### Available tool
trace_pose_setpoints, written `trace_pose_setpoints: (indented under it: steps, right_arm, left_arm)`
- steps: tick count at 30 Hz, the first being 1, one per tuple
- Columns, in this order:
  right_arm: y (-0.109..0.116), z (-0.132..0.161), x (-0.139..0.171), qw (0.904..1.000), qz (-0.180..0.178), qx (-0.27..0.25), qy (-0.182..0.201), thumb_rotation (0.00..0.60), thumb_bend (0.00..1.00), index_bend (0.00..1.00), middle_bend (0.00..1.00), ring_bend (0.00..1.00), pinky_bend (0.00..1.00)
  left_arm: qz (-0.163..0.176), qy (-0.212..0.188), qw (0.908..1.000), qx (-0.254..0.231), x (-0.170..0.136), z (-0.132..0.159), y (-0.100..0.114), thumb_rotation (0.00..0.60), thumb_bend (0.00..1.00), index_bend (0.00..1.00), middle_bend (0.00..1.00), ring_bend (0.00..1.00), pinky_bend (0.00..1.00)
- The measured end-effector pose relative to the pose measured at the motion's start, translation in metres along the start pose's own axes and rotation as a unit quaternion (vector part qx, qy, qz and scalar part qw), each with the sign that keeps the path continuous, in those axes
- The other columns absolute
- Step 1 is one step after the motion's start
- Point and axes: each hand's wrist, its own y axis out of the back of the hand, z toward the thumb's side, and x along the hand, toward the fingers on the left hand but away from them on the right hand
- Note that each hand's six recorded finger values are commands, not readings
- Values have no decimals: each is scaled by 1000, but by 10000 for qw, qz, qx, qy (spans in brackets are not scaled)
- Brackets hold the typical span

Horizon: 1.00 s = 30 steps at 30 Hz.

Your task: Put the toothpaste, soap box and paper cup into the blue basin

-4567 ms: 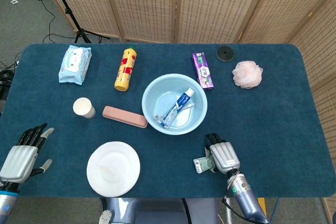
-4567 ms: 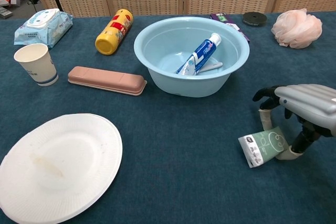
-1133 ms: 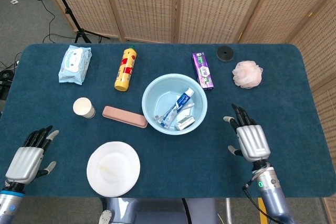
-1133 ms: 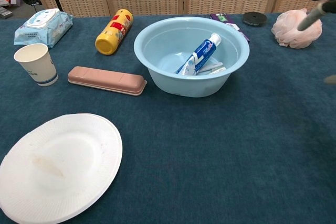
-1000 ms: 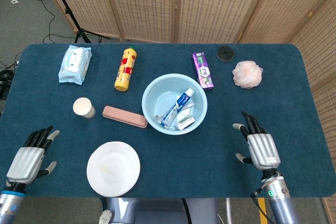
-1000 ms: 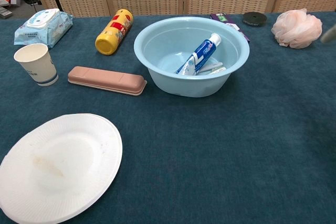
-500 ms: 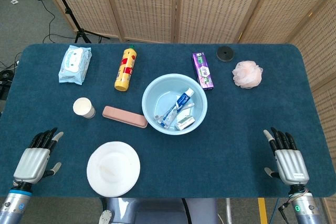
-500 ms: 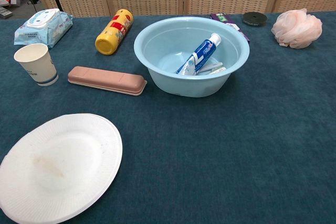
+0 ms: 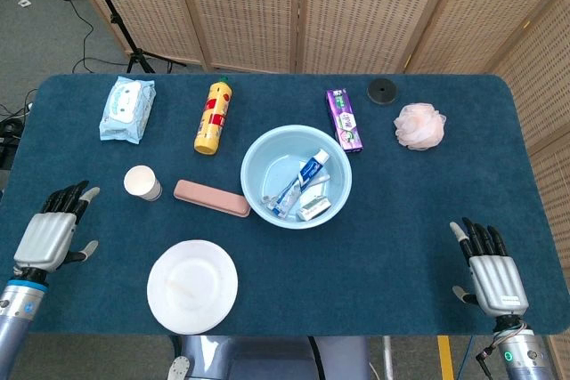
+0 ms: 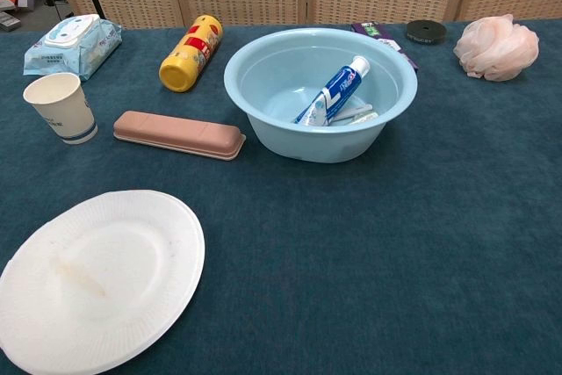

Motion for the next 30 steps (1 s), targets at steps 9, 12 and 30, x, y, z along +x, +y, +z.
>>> trace_pose_setpoints:
  steps: [9,12,30]
  right_arm:
    - [-4,1,-1,10000,87,-32,8,600,131,0,0,0,0]
    - [-2,-2,-2,10000,62,-65,-42,600,131,0,0,0,0]
    - [-1,-24,-8,9991,92,-161,-373,600,131,0,0,0,0]
  left_arm:
    - [-913,-69,9958,-77,55,0,11,600,260,0,0,0,87]
    - [-1062,42,9943,-62,78,-4,16,600,261,0,0,0,87]
    - [-1533,-42,9875,367,149,24,-12,600,261,0,0,0,86]
